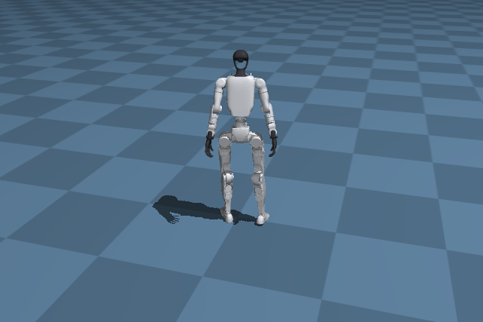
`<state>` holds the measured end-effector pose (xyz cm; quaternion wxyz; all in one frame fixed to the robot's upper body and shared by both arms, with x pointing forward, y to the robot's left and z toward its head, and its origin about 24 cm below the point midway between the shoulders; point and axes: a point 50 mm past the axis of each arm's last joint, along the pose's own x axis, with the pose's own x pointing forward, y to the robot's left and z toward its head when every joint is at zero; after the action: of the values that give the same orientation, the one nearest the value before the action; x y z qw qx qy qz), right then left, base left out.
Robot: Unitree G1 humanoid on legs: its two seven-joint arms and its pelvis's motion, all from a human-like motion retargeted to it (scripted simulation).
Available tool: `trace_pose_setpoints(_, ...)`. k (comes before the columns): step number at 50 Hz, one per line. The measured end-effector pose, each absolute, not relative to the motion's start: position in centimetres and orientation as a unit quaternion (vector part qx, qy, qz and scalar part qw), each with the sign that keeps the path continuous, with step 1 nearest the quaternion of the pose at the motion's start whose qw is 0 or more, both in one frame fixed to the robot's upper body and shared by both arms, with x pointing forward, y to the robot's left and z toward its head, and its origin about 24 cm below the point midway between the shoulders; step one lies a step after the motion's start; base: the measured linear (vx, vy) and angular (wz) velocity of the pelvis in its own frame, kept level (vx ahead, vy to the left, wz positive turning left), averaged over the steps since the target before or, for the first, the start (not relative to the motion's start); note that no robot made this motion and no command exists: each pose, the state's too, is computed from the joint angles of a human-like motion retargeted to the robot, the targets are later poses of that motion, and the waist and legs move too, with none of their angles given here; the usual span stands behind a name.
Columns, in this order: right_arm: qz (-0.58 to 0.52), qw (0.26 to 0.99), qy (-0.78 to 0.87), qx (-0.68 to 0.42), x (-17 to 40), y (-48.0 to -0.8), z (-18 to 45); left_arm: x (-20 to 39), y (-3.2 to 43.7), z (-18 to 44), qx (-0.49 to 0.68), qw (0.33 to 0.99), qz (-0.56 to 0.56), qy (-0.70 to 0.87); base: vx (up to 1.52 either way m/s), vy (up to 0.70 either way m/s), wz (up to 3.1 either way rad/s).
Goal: In place motions
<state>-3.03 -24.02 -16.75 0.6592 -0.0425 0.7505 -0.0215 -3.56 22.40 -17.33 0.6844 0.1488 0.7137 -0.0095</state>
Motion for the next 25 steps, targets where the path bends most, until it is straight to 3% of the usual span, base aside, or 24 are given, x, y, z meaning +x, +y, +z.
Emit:
trace_pose_setpoints(5, -0.002, 0.760, 0.644, -0.086, 6.0, -24.5, -16.6, 3.0, 23.4, -17.2, 0.166, 0.733, 0.002, 0.660, -0.16, -0.01, -0.18)
trace_pose_setpoints(11, 0.035, 0.848, 0.487, -0.206, 20.4, -24.1, -12.0, 15.0, 23.8, -14.5, 0.183, 0.827, -0.009, 0.531, -0.38, 0.00, -0.47)
trace_pose_setpoints(17, 0.058, 0.904, 0.302, -0.297, 31.5, -23.0, -3.4, 28.2, 24.6, -6.0, 0.306, 0.889, -0.066, 0.335, -0.37, -0.06, -0.07)
trace_pose_setpoints(25, 0.017, 0.931, 0.104, -0.349, 39.0, -24.2, 10.1, 38.6, 22.9, 8.2, 0.397, 0.909, -0.049, 0.120, -0.27, -0.05, -0.16)
